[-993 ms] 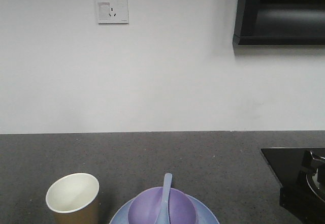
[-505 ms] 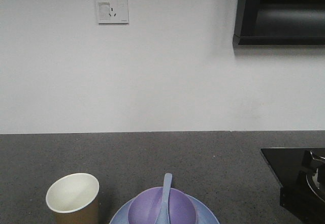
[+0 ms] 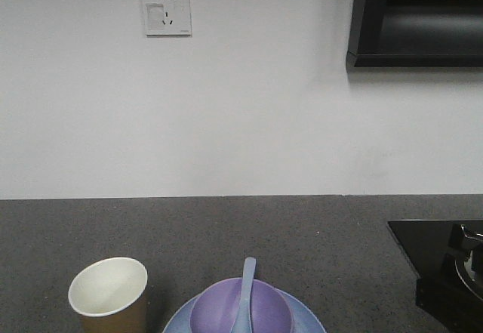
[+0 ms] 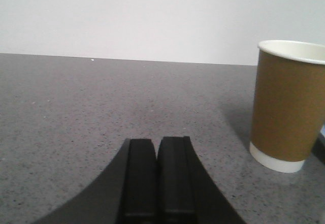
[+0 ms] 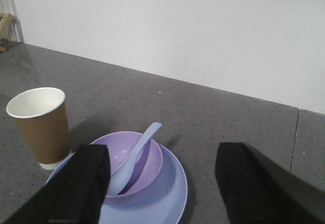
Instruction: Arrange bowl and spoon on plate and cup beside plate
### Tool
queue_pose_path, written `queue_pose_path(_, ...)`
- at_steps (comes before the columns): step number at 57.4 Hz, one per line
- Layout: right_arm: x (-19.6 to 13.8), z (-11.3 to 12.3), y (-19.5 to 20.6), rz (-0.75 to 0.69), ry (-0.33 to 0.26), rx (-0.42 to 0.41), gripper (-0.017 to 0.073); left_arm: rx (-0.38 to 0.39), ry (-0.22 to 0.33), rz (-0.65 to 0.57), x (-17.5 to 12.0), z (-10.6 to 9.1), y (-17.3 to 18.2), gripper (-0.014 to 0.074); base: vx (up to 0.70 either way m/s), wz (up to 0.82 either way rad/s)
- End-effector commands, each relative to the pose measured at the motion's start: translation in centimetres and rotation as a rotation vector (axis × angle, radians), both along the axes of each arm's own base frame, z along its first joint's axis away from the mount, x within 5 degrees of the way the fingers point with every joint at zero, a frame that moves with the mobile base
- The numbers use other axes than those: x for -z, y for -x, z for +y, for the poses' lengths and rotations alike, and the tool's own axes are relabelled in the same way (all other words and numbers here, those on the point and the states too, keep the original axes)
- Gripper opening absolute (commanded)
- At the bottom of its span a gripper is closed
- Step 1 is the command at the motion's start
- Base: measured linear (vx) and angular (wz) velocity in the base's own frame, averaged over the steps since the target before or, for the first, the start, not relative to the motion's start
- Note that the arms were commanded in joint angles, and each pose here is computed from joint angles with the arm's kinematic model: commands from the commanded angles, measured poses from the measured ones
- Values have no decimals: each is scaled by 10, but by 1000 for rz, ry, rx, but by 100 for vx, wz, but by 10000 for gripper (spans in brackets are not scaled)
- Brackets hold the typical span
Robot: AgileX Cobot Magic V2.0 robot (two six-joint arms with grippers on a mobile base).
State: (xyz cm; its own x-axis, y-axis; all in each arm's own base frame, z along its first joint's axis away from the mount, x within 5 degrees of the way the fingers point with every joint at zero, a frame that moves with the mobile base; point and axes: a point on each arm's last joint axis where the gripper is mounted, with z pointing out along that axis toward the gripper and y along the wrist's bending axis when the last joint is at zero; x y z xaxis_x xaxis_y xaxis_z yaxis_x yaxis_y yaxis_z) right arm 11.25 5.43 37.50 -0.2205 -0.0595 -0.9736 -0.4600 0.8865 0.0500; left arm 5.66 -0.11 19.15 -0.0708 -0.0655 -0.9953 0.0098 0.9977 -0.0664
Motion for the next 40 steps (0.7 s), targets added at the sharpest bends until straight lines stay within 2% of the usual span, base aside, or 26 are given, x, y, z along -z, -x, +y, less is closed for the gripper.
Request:
queue_pose_path(1, -16, -2, -2, -91, -38, 25, 514, -38, -32, -78, 0, 2, 0, -7, 0, 0)
queue_pose_path(6, -16, -2, -2, -91, -38, 25, 514, -46, -14, -75, 0, 3, 0, -7, 0, 0)
queue_pose_path(40, -16, -2, -2, -91, -38, 25, 514, -46, -25, -73, 0, 3, 0, -7, 0, 0)
